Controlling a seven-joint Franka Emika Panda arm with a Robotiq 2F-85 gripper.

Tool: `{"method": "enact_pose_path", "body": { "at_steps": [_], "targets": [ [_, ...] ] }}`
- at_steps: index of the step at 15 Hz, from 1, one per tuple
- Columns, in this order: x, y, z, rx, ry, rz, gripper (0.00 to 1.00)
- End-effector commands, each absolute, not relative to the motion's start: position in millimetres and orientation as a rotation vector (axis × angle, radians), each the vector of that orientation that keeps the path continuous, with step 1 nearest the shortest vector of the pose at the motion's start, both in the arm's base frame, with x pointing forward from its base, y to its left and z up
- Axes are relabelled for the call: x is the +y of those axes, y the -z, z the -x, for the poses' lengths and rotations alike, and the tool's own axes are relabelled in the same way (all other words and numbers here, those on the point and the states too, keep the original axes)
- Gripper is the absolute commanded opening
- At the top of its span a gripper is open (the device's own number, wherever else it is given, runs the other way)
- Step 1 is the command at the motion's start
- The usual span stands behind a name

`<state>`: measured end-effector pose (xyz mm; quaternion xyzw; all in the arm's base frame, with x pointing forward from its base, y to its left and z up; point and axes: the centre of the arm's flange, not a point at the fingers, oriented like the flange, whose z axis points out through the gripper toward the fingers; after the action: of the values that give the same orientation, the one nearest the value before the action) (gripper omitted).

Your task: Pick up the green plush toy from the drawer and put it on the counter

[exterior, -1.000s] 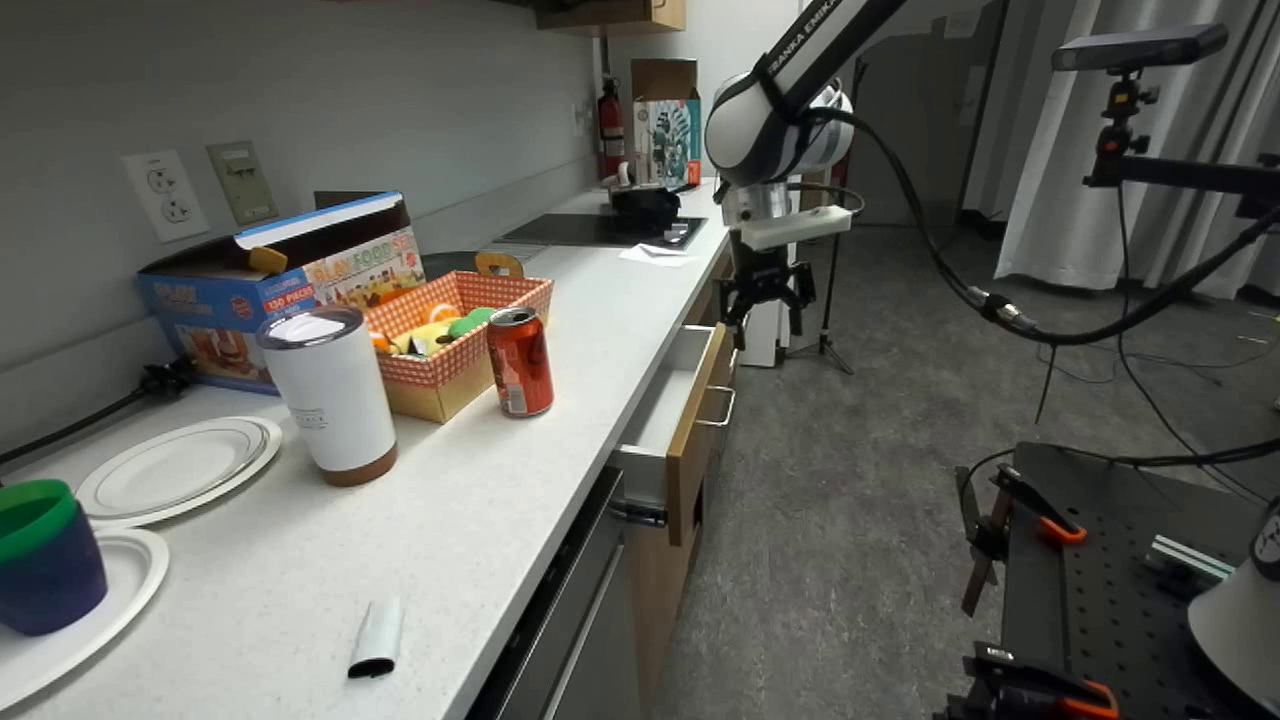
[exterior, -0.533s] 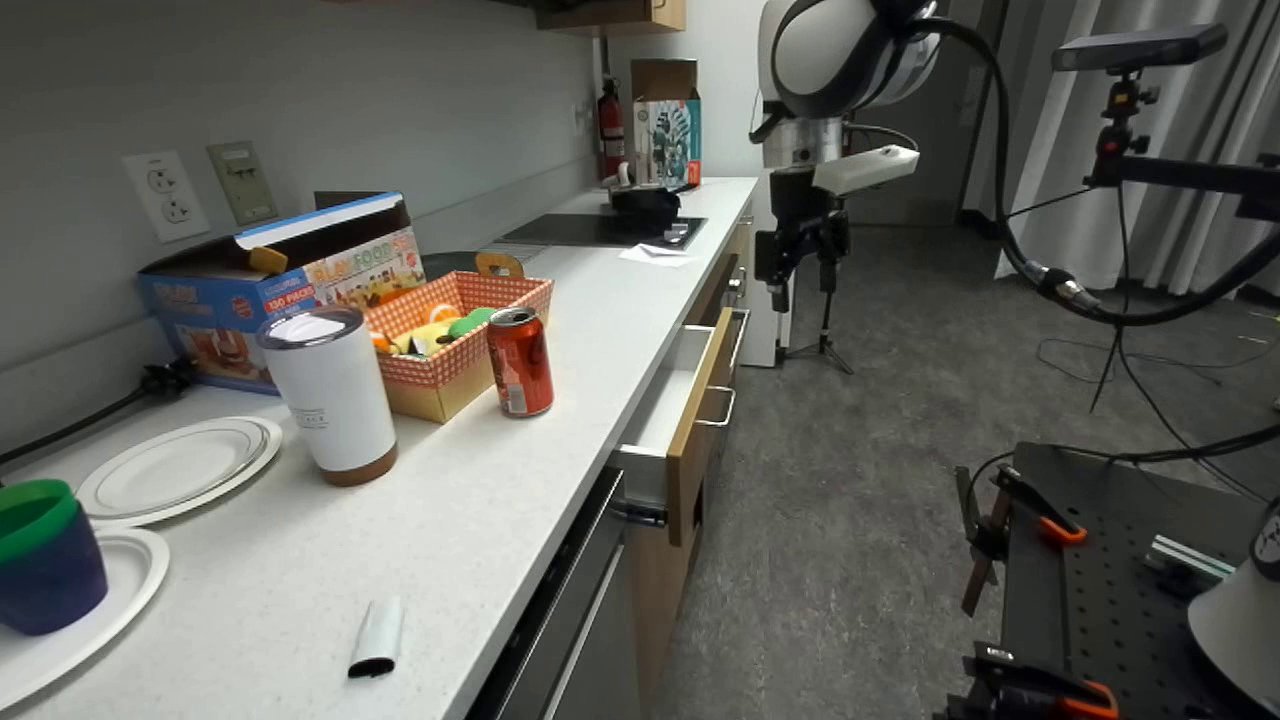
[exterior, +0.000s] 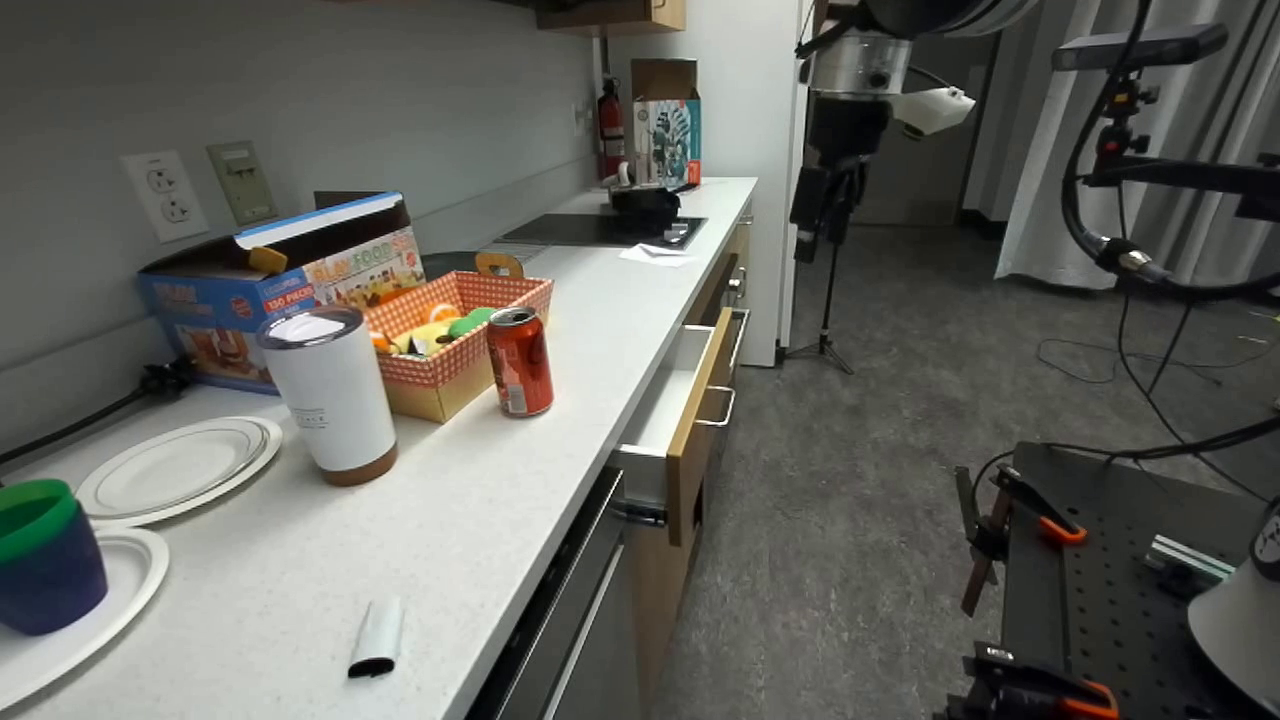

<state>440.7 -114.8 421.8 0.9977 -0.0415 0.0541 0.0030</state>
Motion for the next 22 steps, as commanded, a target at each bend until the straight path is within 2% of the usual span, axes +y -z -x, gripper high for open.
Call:
{"method": "enact_pose_path", "body": {
  "at_steps": [1,4,5,22],
  "targets": [
    [-114,-436,-407,0.024,-0.279,-3.165,1.00],
    [-128,-436,-393,0.074,-0.248,-3.194,1.00],
    [-123,-432,-414,0.017,-0.231,-3.163,1.00],
    [-131,-429,-405,0.040,-0.229,-3.172,1.00]
  ]
}}
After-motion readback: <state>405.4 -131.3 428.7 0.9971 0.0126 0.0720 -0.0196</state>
